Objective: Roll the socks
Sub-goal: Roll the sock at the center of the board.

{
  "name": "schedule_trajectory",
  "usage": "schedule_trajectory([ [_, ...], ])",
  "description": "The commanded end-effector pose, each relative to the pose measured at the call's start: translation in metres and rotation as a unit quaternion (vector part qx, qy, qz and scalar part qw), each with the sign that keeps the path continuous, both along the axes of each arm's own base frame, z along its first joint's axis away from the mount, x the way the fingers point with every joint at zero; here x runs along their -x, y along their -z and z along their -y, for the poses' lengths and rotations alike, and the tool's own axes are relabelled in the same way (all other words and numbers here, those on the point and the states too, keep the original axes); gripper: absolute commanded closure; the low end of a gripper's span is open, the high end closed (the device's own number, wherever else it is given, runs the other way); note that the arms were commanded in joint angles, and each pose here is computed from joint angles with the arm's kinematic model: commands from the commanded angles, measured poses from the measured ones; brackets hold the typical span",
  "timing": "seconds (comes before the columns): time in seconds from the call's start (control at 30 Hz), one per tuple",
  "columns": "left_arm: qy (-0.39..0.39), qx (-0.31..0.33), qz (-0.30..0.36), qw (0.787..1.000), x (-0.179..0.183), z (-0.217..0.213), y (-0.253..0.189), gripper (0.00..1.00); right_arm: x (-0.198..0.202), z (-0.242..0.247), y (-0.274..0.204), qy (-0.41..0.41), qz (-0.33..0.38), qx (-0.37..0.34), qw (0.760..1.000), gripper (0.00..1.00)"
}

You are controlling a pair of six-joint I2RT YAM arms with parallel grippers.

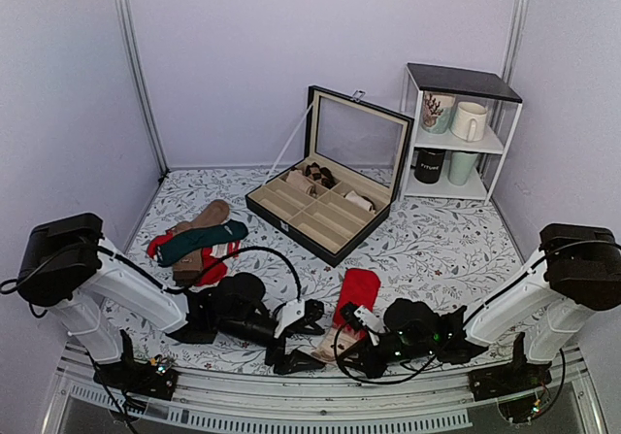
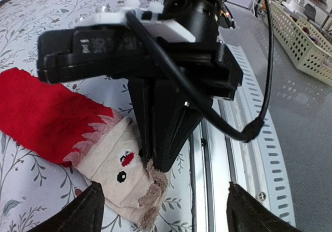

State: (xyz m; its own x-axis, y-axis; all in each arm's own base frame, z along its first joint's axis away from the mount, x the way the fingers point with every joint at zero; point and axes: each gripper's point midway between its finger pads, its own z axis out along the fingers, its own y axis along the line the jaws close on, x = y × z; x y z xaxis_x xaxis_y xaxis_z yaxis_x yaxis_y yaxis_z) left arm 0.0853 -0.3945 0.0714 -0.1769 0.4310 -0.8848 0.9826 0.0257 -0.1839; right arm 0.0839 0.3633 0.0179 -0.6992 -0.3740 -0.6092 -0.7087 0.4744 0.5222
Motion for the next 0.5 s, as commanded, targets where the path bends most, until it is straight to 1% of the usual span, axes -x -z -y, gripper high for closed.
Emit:
schedule_trajectory([
  [0.0,0.050,-0.002,-0.003,0.999,0.016,0.009,0.005,0.22,0.018,0.050,0.056,-0.006,-0.046,0.121,0.992,1.00],
  [0.03,0.055,-0.007,-0.005,0.998,0.017,0.010,0.009,0.25,0.018,0.052,0.057,-0.006,-0.047,0.124,0.991,1.00],
  [0.2,0.067,-0.031,-0.014,0.997,0.019,0.014,0.023,0.32,0.021,0.057,0.057,-0.011,-0.052,0.126,0.991,1.00],
  [0.47,0.058,-0.068,-0.026,0.996,0.018,0.015,0.049,0.31,0.024,0.062,0.055,-0.018,-0.055,0.125,0.991,1.00],
])
